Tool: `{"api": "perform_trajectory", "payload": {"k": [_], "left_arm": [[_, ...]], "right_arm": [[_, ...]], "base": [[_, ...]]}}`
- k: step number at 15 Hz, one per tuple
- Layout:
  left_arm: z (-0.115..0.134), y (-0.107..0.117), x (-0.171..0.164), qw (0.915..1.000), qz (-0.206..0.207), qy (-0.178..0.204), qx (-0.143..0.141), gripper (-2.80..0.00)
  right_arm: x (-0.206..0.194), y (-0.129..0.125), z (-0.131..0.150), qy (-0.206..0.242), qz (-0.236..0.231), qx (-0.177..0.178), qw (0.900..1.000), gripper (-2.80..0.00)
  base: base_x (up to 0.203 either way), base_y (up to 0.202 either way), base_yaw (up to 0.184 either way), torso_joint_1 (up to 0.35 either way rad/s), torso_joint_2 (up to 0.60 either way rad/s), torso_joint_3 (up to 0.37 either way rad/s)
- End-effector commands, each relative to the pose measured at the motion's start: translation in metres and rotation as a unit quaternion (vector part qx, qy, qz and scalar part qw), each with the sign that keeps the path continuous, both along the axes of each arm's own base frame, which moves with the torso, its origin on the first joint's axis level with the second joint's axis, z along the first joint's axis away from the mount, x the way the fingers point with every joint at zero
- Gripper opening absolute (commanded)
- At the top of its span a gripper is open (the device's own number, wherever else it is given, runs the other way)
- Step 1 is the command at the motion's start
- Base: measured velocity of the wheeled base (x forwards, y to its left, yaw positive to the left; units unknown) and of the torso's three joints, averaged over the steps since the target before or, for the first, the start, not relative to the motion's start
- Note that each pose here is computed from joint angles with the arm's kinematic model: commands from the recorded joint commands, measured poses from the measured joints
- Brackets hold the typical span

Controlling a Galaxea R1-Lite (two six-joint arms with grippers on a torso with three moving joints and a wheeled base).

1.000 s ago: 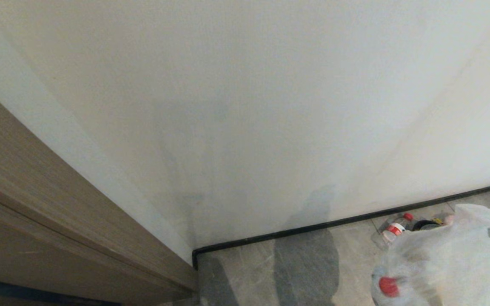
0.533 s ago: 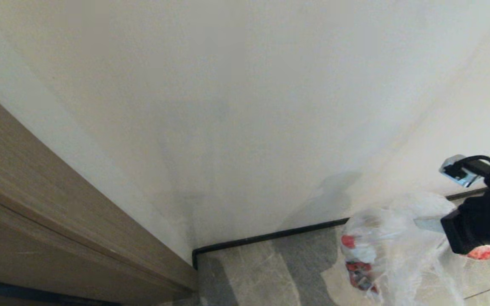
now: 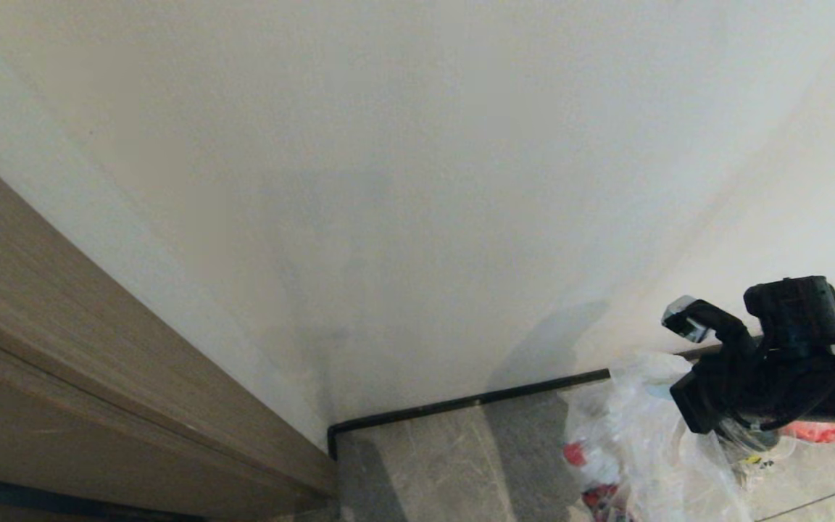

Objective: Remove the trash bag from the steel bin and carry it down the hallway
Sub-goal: Put the trash bag at the door

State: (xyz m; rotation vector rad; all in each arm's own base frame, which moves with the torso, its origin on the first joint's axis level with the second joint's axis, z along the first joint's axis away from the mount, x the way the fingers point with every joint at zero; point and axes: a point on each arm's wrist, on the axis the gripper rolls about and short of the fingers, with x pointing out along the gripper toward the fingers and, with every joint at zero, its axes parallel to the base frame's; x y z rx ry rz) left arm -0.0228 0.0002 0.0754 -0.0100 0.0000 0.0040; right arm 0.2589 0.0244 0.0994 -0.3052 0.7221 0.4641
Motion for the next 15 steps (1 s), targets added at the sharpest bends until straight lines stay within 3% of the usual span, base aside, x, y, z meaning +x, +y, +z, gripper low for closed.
{"api": "perform_trajectory", "payload": {"k": [1,7,8,12,15], "left_arm": [[0.000,0.000,0.000,1.0000,0.000,0.001,0.000,-2.80],[0.000,0.000,0.000,1.0000,0.000,0.001,0.000,-2.80],[0.000,0.000,0.000,1.0000,0.000,0.001,0.000,-2.80],[0.000,0.000,0.000,1.0000,0.000,0.001,0.000,-2.80],[0.000,0.000,0.000,1.0000,0.000,0.000,0.000,-2.80]], "right_arm": [[0.004,0.001,-0.017,0.022,0.004,-0.001,1.000,-2.80],[-0.010,0.001,-0.037,0.039,0.015,-0.001,0.999,-2.80],[-0.011,0.002,-0.038,0.043,0.022,0.004,0.999,0.00],[-0.011,0.005,-0.037,0.037,0.029,0.006,0.999,0.00],[-0.016,0.004,-0.020,0.007,0.027,0.011,1.000,0.00]], "base": [[0.000,0.000,0.000,0.000,0.00,0.000],[0.000,0.000,0.000,0.000,0.00,0.000],[0.000,0.000,0.000,0.000,0.00,0.000],[0.000,0.000,0.000,0.000,0.00,0.000],[0.000,0.000,0.000,0.000,0.00,0.000]]}}
